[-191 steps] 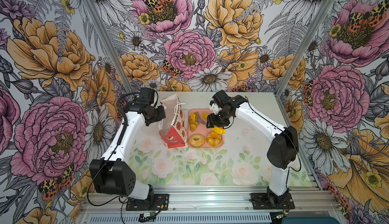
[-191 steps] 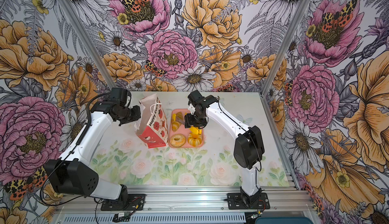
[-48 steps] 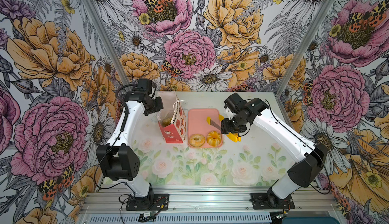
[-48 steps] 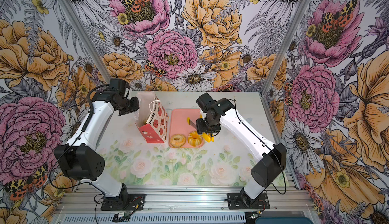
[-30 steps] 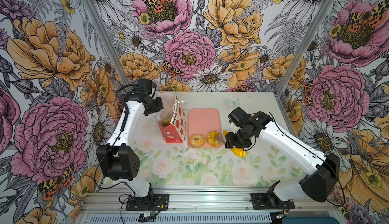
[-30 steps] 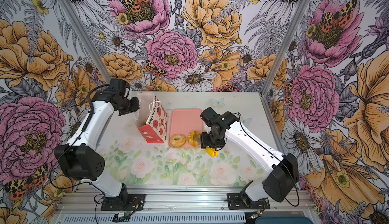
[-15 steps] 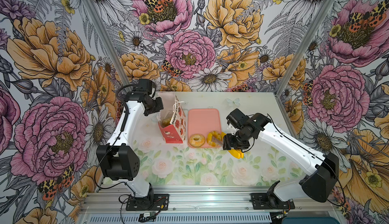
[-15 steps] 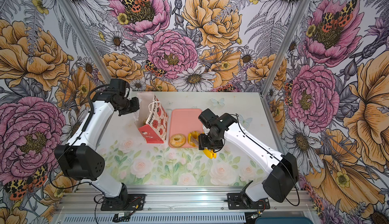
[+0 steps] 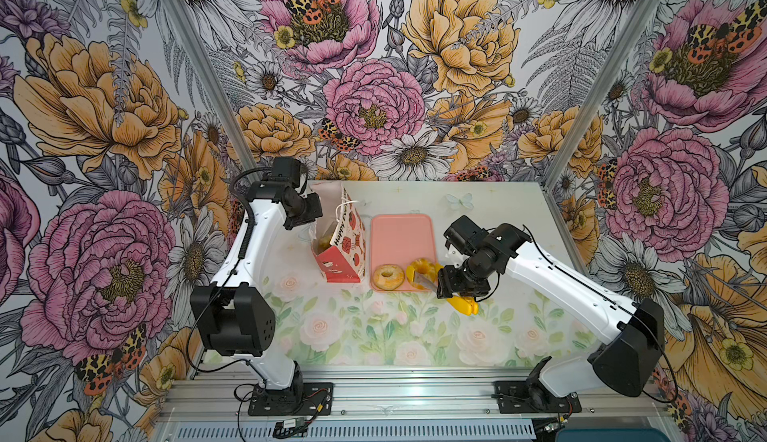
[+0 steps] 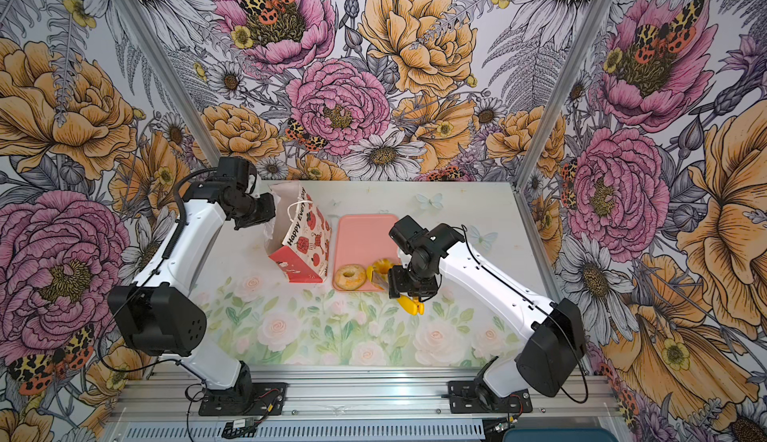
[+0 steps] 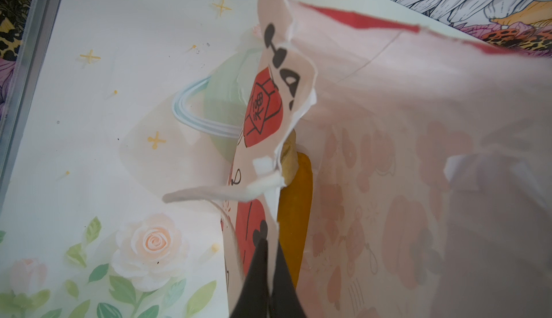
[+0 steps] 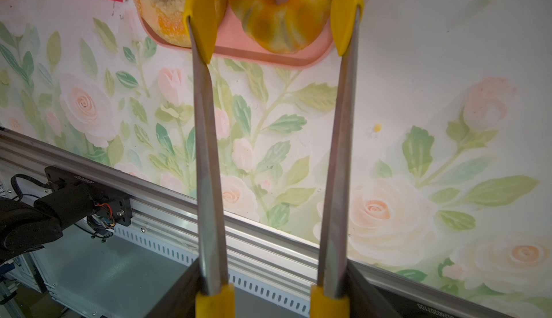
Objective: Pack bread into a paper bag
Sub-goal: Pick up the fake bread from the plate.
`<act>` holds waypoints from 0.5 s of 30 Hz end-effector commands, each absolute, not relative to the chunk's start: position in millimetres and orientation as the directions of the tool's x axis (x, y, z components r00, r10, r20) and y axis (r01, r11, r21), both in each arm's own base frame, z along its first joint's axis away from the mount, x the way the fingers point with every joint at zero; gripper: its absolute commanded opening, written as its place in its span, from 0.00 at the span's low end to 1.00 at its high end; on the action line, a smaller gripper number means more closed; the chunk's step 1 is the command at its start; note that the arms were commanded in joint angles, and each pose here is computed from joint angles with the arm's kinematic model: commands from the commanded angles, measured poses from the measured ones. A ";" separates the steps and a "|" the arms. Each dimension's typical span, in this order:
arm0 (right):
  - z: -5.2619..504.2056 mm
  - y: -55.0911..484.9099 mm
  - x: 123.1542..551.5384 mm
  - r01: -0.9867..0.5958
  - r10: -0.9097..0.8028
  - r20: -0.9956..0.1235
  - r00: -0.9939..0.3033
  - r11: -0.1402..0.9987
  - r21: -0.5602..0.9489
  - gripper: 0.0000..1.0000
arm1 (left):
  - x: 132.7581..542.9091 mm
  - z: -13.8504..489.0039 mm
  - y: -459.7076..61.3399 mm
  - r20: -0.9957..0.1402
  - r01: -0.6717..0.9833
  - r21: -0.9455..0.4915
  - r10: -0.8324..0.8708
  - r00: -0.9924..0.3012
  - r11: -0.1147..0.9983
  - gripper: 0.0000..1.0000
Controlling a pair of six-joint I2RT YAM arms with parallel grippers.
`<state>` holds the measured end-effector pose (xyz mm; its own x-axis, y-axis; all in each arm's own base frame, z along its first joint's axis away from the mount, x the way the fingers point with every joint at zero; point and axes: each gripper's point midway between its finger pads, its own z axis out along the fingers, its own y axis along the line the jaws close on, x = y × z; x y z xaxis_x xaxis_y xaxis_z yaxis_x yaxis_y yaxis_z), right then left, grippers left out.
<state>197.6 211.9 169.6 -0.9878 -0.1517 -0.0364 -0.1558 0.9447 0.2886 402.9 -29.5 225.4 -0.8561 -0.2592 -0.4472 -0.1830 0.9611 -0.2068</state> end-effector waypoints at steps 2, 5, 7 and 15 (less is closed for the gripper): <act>160.2 221.3 199.1 -0.182 -0.184 -0.022 -0.983 0.936 0.301 0.68 | 400.1 223.8 -30.7 -0.447 -0.163 -0.204 -0.240 -0.862 0.965 0.00; 157.4 221.8 203.4 -0.186 -0.188 -0.022 -0.982 0.940 0.284 0.65 | 398.7 224.3 -29.7 -0.448 -0.165 -0.203 -0.242 -0.861 0.965 0.00; 157.5 222.1 206.9 -0.185 -0.186 -0.021 -0.982 0.944 0.273 0.60 | 397.8 223.5 -29.1 -0.446 -0.168 -0.201 -0.243 -0.861 0.965 0.00; 178.8 220.4 225.7 -0.209 -0.194 -0.086 -0.977 0.952 0.225 0.54 | 398.6 223.1 -26.6 -0.444 -0.171 -0.205 -0.248 -0.861 0.964 0.00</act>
<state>208.4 216.5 159.7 -0.9839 -0.1785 0.0033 -0.1726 0.9559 0.2377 400.9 -29.3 221.6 -0.8610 -0.2565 -0.4393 -0.1827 0.9619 -0.2036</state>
